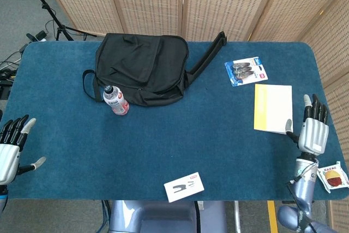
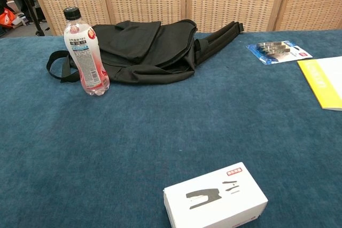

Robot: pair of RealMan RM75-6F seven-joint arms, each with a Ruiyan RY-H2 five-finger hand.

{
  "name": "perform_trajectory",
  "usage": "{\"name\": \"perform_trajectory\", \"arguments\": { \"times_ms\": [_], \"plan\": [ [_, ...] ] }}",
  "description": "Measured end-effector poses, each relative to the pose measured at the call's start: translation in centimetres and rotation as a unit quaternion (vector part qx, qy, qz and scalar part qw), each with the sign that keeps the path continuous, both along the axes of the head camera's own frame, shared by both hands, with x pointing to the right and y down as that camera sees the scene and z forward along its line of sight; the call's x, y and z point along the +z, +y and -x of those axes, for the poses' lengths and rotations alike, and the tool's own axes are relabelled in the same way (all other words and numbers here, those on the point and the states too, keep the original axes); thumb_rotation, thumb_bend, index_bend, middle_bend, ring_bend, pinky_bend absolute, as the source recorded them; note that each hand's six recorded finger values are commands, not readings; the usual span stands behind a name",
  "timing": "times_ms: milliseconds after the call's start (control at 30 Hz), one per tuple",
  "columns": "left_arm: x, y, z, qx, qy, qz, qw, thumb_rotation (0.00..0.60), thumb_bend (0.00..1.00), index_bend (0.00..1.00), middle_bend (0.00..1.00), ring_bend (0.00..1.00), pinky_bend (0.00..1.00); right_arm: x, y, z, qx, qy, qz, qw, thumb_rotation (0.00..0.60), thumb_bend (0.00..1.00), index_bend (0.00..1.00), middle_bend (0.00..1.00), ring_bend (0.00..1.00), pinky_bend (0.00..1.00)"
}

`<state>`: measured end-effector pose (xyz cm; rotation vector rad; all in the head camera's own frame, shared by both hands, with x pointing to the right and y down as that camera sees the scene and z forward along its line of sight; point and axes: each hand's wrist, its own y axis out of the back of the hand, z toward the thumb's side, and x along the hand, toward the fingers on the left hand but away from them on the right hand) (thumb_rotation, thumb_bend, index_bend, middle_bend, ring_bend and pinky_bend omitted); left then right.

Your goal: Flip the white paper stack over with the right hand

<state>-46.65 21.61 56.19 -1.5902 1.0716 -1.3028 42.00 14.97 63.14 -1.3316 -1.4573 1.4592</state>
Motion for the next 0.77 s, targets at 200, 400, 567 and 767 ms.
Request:
{"name": "perform_trajectory", "arguments": {
  "times_ms": [200, 400, 567, 767],
  "plan": [
    [0.1, 0.1, -0.1, 0.002, -0.003, 0.001, 1.0000, 0.553, 0.06, 0.00, 0.00, 0.00, 0.00, -1.0, 2.2, -0.2, -0.106, 0.048, 0.041, 0.9923, 0.600, 0.43, 0.00, 0.00, 0.00, 0.00],
    [0.3, 0.1, -0.1, 0.003, -0.006, 0.000, 1.0000, 0.552, 0.06, 0.00, 0.00, 0.00, 0.00, -2.3, 4.3, -1.0, -0.148, 0.082, 0.040, 0.9848, 0.600, 0.37, 0.00, 0.00, 0.00, 0.00],
    [0.6, 0.0, 0.0, 0.003, -0.010, 0.002, 0.9999, 0.553, 0.06, 0.00, 0.00, 0.00, 0.00, -3.4, 6.3, -1.9, -0.176, 0.128, 0.036, 0.9754, 0.600, 0.36, 0.00, 0.00, 0.00, 0.00],
    [0.5, 0.0, 0.2, 0.001, -0.011, 0.001, 0.9999, 0.552, 0.06, 0.00, 0.00, 0.00, 0.00, -3.9, 6.7, -1.7, -0.188, 0.133, 0.040, 0.9724, 0.600, 0.36, 0.00, 0.00, 0.00, 0.00]
  ]
}}
